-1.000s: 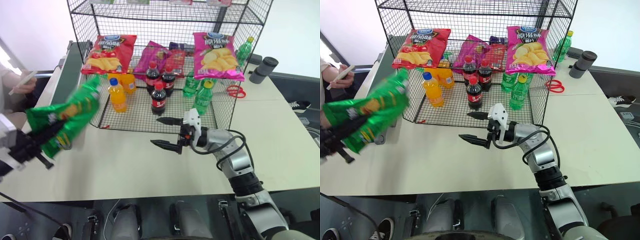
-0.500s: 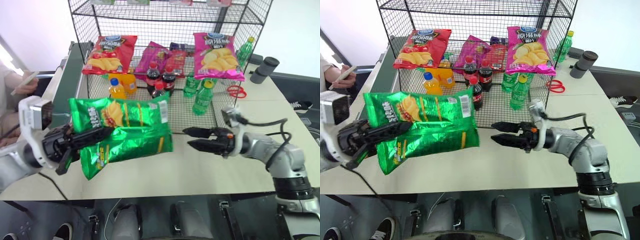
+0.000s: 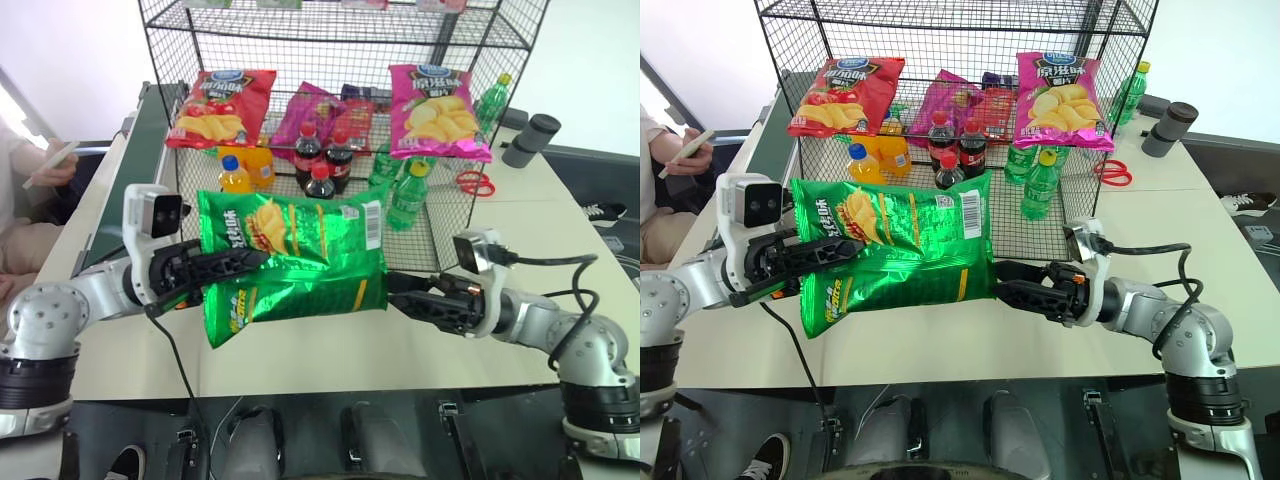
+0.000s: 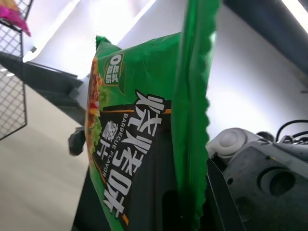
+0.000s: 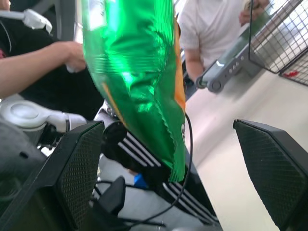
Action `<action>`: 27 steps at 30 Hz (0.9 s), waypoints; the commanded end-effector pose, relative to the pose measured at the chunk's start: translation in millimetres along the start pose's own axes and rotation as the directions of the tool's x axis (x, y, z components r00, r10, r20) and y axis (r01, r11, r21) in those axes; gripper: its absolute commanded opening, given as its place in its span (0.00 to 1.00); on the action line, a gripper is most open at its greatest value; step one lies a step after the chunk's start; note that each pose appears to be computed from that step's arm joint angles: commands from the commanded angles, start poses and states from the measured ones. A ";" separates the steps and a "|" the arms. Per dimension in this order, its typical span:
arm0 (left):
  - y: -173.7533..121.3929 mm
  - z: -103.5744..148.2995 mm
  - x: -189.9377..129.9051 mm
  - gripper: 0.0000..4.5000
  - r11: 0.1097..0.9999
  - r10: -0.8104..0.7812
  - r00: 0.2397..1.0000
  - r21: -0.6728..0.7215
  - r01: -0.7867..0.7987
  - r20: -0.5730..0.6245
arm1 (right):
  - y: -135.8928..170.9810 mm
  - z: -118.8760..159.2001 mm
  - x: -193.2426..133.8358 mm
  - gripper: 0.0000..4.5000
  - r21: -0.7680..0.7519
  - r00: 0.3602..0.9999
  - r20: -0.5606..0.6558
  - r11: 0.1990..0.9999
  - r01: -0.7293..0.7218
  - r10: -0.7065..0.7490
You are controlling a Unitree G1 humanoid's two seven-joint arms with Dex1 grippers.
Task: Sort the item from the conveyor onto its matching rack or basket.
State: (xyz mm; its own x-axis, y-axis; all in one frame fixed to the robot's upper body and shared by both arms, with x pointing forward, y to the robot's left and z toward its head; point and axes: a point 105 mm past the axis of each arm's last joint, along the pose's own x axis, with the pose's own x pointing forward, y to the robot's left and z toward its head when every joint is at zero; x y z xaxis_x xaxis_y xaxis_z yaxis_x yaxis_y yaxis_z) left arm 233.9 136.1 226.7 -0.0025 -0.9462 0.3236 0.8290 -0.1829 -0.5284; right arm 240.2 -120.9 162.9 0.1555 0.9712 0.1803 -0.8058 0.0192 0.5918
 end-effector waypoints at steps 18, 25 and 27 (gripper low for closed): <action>15.2 -0.8 -4.5 0.00 0.996 0.065 0.998 0.066 -0.064 -0.006 | 20.1 -6.8 24.1 1.00 0.027 0.989 -0.089 0.992 -0.120 0.122; 17.9 -4.6 -9.9 0.00 0.994 0.085 0.996 0.073 -0.083 -0.025 | 13.7 -5.8 22.5 0.54 0.008 0.991 -0.095 0.996 -0.092 0.092; 18.8 -4.4 -12.4 0.00 0.992 0.098 0.995 0.082 -0.096 -0.028 | 11.3 -5.2 21.5 0.31 0.003 0.992 -0.093 0.997 -0.082 0.082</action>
State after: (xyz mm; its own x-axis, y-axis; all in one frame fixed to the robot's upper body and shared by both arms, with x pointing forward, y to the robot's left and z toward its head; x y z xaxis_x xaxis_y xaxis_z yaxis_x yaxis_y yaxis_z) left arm 247.1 136.5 202.0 0.0537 -0.9681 0.2447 0.8434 -0.0872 -0.5301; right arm 230.6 -96.6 162.9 0.0425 0.9887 0.1440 -0.7927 -0.0544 0.6072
